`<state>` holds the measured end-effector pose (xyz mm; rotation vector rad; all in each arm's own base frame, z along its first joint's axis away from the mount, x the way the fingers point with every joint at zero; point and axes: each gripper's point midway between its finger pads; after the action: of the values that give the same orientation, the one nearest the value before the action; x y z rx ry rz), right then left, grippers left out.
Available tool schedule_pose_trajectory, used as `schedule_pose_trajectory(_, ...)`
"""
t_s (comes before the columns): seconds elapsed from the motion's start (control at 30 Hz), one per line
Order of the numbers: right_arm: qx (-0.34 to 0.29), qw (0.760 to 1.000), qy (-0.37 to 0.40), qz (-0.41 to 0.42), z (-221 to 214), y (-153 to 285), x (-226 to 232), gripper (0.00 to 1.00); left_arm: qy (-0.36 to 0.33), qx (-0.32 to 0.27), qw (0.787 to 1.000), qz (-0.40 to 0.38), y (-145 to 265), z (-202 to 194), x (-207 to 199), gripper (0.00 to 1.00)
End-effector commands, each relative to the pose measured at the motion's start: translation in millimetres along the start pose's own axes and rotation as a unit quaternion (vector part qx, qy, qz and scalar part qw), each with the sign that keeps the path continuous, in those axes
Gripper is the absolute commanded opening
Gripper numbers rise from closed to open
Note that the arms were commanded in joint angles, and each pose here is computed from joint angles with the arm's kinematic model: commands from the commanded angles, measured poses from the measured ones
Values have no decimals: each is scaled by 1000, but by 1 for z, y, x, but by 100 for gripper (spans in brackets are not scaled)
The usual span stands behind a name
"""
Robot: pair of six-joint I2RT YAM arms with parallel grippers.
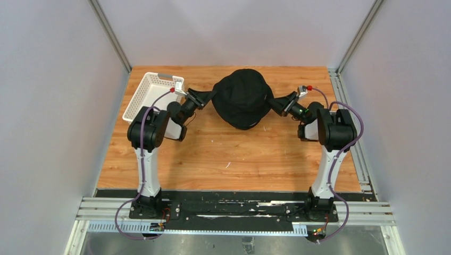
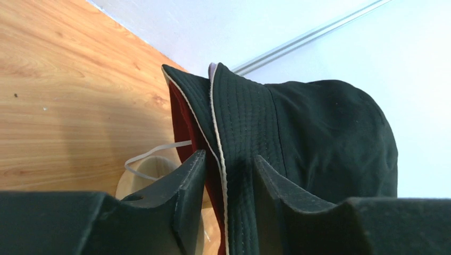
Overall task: Stack the hats
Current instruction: Stack the hat on the hat, then reset both arms
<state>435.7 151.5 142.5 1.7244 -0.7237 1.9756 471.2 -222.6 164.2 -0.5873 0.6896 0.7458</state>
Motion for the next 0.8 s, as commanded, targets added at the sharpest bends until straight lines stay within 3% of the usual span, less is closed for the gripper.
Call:
schedule_pose_trajectory(0.0, -14, 999, 30, 15, 9, 7, 15, 55, -31, -27, 999, -16, 10, 26, -16, 46)
schedule_pose_trajectory(0.17, -31, 999, 37, 13, 17, 21, 22, 72, -21, -30, 999, 17, 24, 35, 3, 50)
schedule_pose_trajectory(0.23, -43, 998, 44, 13, 22, 30, 26, 74, -31, -29, 999, 35, 30, 38, 9, 53)
schedule_pose_trajectory(0.3, -56, 997, 51, 6, 29, 39, 30, 75, -47, -19, 997, 60, 34, 41, 14, 65)
schedule_pose_trajectory(0.5, -102, 987, 102, -68, 47, 67, 35, 77, -129, 52, 972, 190, 52, 49, 27, 73)
schedule_pose_trajectory(0.57, -115, 978, 132, -116, 49, 75, 36, 78, -165, 73, 956, 231, 61, 59, 24, 82)
schedule_pose_trajectory(0.7, -154, 936, 221, -226, 49, 98, 59, 80, -224, 90, 928, 285, 90, 78, 4, 88)
schedule_pose_trajectory(0.73, -168, 923, 239, -251, 50, 106, 67, 80, -236, 87, 923, 291, 96, 82, -2, 100)
schedule_pose_trajectory(0.77, -181, 912, 260, -262, 49, 113, 80, 81, -244, 83, 918, 301, 104, 86, -8, 98)
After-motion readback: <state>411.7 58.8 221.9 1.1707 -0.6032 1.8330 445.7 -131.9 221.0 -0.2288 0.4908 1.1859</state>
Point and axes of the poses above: each gripper's point midway between its finger pads, its own y axis back along the fingers, its own x axis along the line the jaws close on, z = x × y, and after that the axes turned 14 degrees about -y, right-handed
